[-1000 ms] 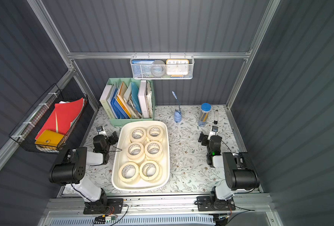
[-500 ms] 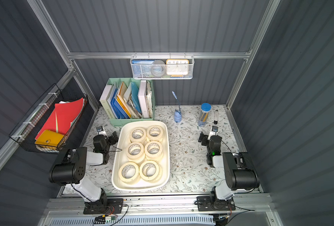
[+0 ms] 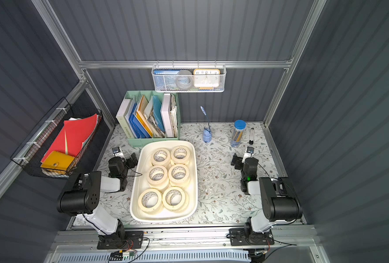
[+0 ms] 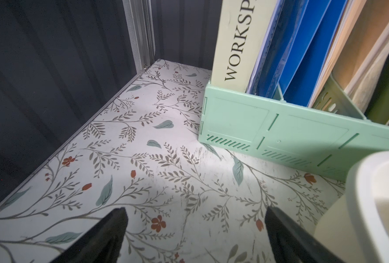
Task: Take out the art tape in the storage box
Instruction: Pick up the art tape from the storage box.
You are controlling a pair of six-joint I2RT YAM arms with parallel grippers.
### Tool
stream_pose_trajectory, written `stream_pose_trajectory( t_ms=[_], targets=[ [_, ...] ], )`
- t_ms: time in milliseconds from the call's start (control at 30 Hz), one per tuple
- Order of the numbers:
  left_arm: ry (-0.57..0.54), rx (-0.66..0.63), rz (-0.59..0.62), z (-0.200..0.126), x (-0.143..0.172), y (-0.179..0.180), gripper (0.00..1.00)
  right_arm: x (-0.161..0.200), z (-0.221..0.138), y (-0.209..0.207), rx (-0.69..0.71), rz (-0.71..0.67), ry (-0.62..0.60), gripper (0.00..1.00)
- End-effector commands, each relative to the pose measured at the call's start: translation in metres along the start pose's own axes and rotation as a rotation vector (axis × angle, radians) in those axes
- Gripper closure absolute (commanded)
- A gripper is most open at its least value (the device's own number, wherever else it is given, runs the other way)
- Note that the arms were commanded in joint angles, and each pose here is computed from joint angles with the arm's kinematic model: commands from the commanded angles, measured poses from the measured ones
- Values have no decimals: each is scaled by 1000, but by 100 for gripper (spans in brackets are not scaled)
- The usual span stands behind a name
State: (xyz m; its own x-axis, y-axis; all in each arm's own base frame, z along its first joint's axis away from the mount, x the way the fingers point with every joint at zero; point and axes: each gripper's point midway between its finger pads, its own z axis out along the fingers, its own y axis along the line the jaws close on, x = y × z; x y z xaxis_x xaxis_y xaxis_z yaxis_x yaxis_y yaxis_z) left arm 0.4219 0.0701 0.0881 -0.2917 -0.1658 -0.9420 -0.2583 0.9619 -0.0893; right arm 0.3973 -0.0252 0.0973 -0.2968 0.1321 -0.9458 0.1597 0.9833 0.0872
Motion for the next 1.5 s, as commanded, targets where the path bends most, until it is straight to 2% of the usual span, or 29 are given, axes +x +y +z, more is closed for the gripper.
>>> stream_pose_trajectory(
  t_ms=[0, 133, 300, 433, 500, 567, 633, 733, 767, 867, 1033, 1133, 1333, 1467],
  targets=[
    [30, -36, -26, -1, -16, 1, 0, -21, -4, -3, 37, 5, 1, 1],
    [2, -101, -18, -10, -53, 8, 0, -47, -15, 6, 19, -16, 86, 1],
    [-81, -174, 42, -35, -126, 15, 0, -78, -36, 20, 33, -61, 174, 1],
    [-83, -114, 82, -63, -168, -16, 0, -84, -58, 45, 25, -98, 325, 1],
    [-12, -46, 125, -72, -167, -51, 2, -81, -68, 64, -9, -129, 406, 2],
    [109, 48, 152, -73, -154, -93, 0, -68, -82, 82, -66, -141, 529, 3],
    [219, 156, 148, -71, -133, -131, 0, -64, -91, 98, -117, -129, 601, 4],
    [355, 241, 125, -64, -99, -165, 0, -54, -102, 119, -178, -137, 697, 17],
    [382, 247, 107, -59, -90, -168, 1, -49, -106, 124, -192, -145, 731, 17],
    [501, 231, 64, -47, -56, -171, 5, -36, -115, 136, -217, -181, 803, 17],
    [615, 130, 56, -25, -13, -161, 7, -16, -119, 143, -224, -207, 875, 17],
    [644, 81, 46, -16, 3, -150, 10, -7, -119, 145, -228, -204, 896, 17],
    [684, 72, -5, -6, 22, -139, 18, -1, -118, 143, -221, -198, 899, 17],
    [705, 71, -7, -1, 33, -138, 31, -2, -118, 142, -218, -198, 892, 18]
  ],
)
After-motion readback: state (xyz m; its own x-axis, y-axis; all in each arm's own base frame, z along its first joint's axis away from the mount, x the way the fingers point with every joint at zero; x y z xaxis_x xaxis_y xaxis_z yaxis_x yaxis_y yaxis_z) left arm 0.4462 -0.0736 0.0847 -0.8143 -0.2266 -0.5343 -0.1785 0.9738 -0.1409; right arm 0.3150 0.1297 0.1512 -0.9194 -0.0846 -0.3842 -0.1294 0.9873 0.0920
